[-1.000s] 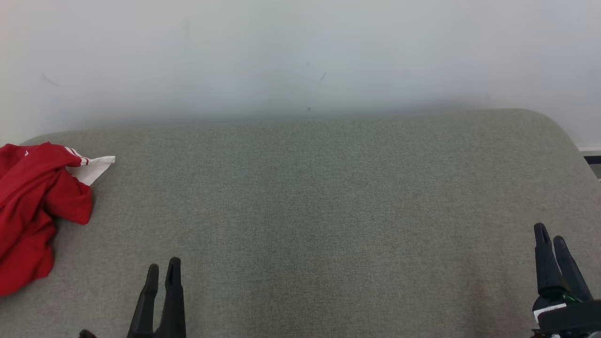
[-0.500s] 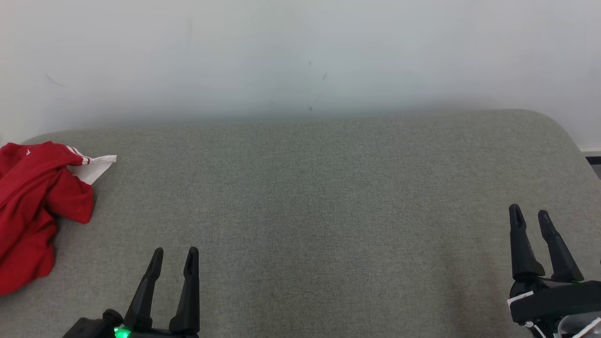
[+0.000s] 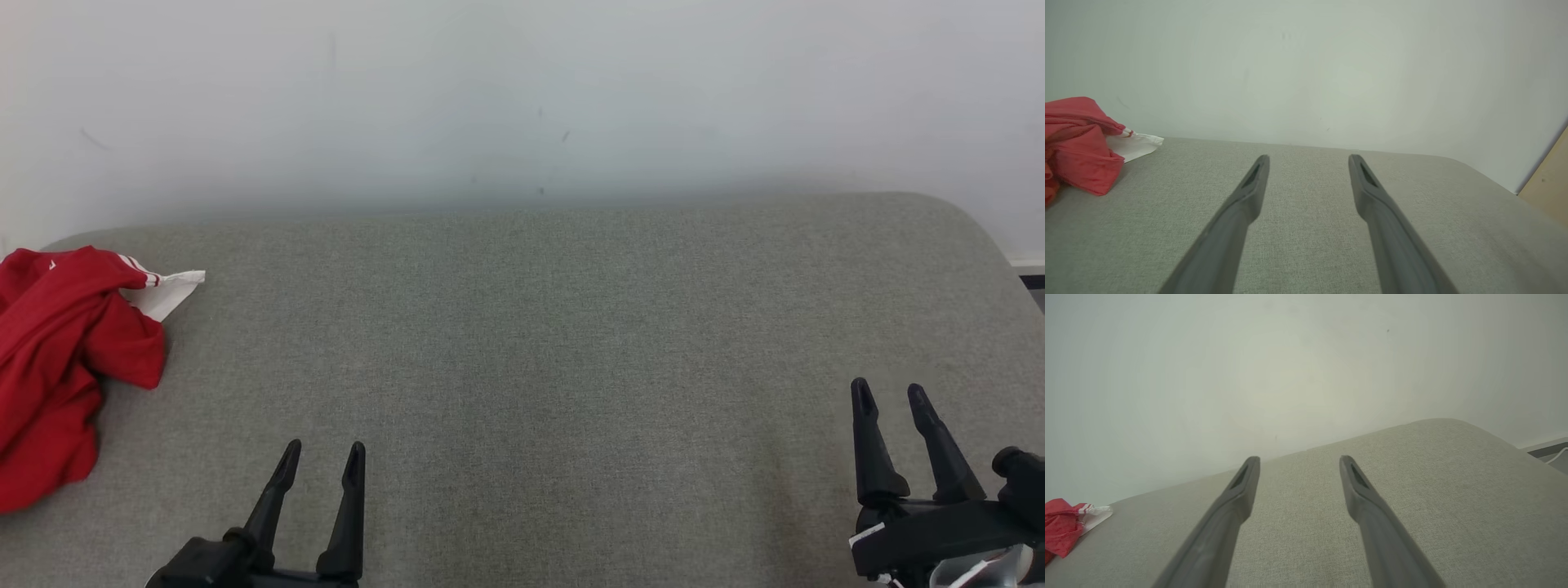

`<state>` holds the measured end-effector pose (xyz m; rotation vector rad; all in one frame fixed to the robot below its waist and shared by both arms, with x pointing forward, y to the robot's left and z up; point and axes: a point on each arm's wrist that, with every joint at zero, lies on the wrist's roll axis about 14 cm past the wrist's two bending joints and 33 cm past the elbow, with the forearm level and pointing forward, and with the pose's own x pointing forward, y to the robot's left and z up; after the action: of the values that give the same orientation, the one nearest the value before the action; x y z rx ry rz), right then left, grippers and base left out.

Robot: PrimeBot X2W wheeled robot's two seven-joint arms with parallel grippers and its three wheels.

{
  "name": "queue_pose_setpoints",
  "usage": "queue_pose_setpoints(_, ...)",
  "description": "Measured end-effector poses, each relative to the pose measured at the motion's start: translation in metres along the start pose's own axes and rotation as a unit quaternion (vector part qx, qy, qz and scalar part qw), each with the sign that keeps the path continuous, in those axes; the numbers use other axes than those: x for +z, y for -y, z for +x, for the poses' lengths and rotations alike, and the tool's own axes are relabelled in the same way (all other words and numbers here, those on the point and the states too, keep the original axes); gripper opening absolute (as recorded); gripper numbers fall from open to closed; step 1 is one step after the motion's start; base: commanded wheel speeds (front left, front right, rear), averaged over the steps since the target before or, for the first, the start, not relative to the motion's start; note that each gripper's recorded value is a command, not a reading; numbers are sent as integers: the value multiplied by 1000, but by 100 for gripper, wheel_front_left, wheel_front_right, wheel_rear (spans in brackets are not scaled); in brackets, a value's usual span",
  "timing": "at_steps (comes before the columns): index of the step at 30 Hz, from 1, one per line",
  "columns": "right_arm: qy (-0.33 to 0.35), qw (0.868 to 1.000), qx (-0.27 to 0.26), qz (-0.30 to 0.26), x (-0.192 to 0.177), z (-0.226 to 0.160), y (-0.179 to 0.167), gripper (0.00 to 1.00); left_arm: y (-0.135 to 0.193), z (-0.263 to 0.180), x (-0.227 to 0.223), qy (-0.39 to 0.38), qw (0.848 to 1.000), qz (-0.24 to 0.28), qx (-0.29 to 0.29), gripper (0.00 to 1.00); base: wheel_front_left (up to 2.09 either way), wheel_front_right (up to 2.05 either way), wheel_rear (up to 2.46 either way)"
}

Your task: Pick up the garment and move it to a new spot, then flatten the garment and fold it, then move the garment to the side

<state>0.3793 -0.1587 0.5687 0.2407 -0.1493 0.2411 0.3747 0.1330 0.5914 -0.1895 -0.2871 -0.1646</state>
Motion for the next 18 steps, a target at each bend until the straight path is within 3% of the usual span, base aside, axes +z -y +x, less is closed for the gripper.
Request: queue_pose_setpoints(18,-22,998,20,-61,-25,2,-14,100,-21,19,-23,-30,999,20,39,100,0,0,0)
